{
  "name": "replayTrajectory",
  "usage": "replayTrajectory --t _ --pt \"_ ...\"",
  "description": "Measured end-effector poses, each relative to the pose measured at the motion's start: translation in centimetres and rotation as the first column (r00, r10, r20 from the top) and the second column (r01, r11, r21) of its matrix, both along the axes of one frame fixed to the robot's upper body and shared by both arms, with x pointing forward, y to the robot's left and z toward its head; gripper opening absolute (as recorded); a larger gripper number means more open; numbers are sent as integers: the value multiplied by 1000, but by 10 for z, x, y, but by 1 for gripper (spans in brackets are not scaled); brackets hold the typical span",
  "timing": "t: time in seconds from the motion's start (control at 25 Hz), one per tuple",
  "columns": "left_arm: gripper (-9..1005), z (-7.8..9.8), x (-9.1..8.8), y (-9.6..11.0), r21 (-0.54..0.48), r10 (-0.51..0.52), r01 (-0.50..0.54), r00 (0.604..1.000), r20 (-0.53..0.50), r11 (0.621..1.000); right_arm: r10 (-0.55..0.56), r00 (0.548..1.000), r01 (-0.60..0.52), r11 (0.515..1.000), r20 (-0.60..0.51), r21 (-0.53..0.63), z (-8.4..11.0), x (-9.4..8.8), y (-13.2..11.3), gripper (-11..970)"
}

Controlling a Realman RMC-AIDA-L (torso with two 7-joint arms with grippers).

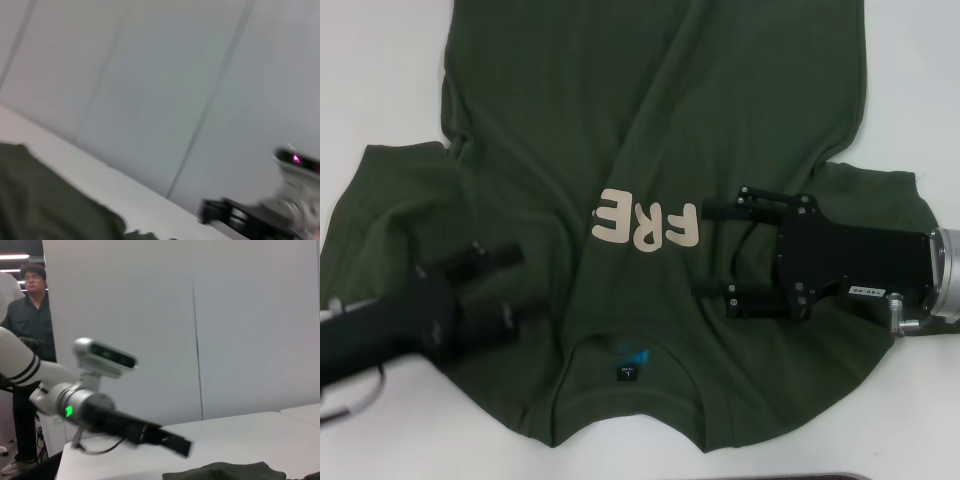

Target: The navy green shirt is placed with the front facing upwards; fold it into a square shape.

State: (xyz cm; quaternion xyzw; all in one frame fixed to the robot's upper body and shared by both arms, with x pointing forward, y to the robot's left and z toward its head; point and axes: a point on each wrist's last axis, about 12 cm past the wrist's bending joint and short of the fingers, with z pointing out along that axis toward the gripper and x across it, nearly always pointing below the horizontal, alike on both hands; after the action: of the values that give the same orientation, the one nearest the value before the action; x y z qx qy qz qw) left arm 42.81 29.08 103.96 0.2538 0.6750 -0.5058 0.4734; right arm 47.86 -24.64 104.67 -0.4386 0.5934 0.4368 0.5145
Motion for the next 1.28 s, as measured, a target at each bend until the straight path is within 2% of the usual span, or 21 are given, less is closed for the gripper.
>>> replayTrajectory --t 0.04,0.12,0.2,0.28,0.36,0.48,0.52,0.56,0.72,0.88,1.0,1.16,1.28 --pt "791 3 6 4 -5 14 -14 999 -42 1000 0 1000 0 1000 -2 1 0 0 0 822" --pt "789 13 26 18 -16 55 -60 973 -224 998 -1 1000 1 1000 -4 3 0 0 0 823" --pt "788 21 44 34 -36 101 -132 883 -459 991 -1 1000 1 1000 -5 4 0 0 0 824" --pt "786 30 58 50 -53 134 -217 759 -637 975 -1 1000 1 1000 -6 5 0 0 0 824" --pt "784 38 66 64 -59 150 -283 661 -735 957 0 1000 0 1000 -10 7 1 0 0 823" --pt "782 47 72 81 -33 178 -325 597 -783 945 6 999 -5 1000 -42 22 2 1 0 822" --pt "781 51 74 89 -13 201 -339 587 -784 941 2 997 1 999 -82 32 5 3 0 822" --pt "780 51 74 89 -13 201 -339 587 -784 941 2 997 1 999 -82 32 5 3 0 823" --pt "777 56 77 102 31 261 -378 575 -776 925 -10 980 19 999 -197 44 14 13 -4 823" --pt "773 62 83 113 109 318 -373 561 -765 921 -8 958 23 998 -286 50 23 22 -4 824" --pt "771 65 90 119 169 364 -373 551 -751 912 0 954 16 999 -298 49 25 25 -2 822" --pt "767 66 100 125 249 434 -391 512 -742 886 6 955 8 999 -297 47 26 26 -1 822" --pt "764 66 107 126 290 469 -396 500 -728 871 10 955 4 999 -297 46 26 26 -1 823"
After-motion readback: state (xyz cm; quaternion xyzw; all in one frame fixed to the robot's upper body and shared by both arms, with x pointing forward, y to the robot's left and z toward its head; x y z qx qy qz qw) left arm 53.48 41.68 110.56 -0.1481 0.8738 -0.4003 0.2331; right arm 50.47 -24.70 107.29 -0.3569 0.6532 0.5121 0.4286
